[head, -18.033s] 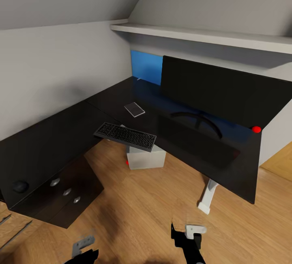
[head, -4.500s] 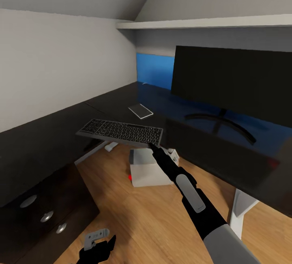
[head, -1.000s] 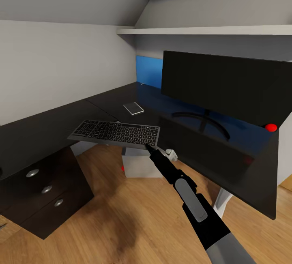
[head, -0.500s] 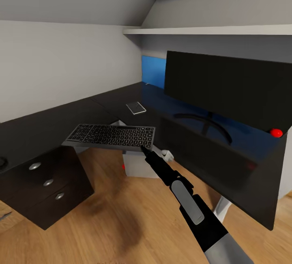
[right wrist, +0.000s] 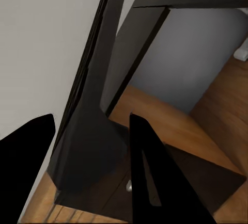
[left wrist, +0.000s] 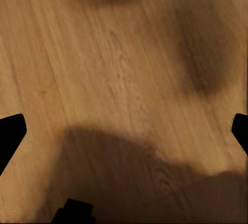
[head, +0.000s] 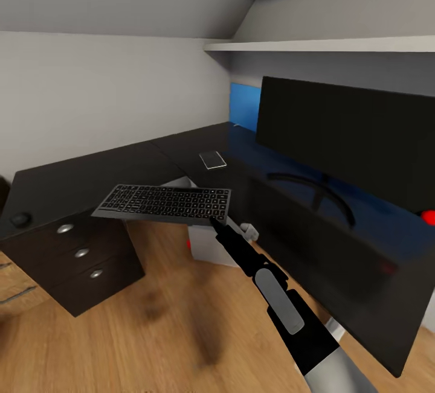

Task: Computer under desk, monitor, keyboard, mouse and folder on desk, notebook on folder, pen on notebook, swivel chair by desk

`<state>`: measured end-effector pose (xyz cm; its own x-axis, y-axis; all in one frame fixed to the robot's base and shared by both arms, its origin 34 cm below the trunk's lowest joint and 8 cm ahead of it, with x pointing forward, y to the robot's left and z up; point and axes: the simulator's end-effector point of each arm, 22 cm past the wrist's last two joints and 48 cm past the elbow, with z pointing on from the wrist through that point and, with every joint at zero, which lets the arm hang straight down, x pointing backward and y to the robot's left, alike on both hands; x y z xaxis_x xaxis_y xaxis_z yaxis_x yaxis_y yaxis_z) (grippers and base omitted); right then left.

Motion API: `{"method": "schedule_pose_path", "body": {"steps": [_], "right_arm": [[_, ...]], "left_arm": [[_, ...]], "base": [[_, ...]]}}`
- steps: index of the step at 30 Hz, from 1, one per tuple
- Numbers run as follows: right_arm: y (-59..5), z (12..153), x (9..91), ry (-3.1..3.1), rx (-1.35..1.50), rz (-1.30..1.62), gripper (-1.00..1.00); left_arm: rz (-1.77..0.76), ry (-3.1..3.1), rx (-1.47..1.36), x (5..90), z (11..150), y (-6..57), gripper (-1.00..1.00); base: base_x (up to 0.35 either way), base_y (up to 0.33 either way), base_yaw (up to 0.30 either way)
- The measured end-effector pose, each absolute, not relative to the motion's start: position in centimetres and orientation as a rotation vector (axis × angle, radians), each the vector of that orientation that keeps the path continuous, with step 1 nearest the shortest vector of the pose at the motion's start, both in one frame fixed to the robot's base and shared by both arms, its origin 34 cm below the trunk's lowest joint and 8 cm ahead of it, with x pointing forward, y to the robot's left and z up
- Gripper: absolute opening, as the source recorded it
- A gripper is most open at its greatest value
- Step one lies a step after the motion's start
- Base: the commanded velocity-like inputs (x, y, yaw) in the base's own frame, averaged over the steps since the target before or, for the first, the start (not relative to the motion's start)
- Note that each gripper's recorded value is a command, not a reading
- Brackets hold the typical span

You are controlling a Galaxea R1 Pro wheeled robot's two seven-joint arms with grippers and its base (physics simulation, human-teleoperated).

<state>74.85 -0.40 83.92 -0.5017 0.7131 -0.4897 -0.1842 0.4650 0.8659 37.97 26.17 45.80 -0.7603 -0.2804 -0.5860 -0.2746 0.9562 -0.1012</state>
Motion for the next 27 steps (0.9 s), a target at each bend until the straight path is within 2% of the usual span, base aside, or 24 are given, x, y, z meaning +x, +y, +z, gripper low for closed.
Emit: {"method": "schedule_pose_path", "body": {"steps": [11, 27], "right_arm": [[-0.39, 83.89, 74.84, 1.768, 0.452, 1.188, -1.00], [-0.43, 83.67, 74.76, 1.775, 0.447, 1.190, -1.00]], "left_arm": [[0.001, 2.477, -0.294, 38.19, 45.93, 25.83, 1.00], [0.002, 2.474, -0.266, 38.33, 46.02, 25.63, 1.00]], "base": [[0.000, -0.323, 0.269], [0.000, -0.018, 0.019]]}}
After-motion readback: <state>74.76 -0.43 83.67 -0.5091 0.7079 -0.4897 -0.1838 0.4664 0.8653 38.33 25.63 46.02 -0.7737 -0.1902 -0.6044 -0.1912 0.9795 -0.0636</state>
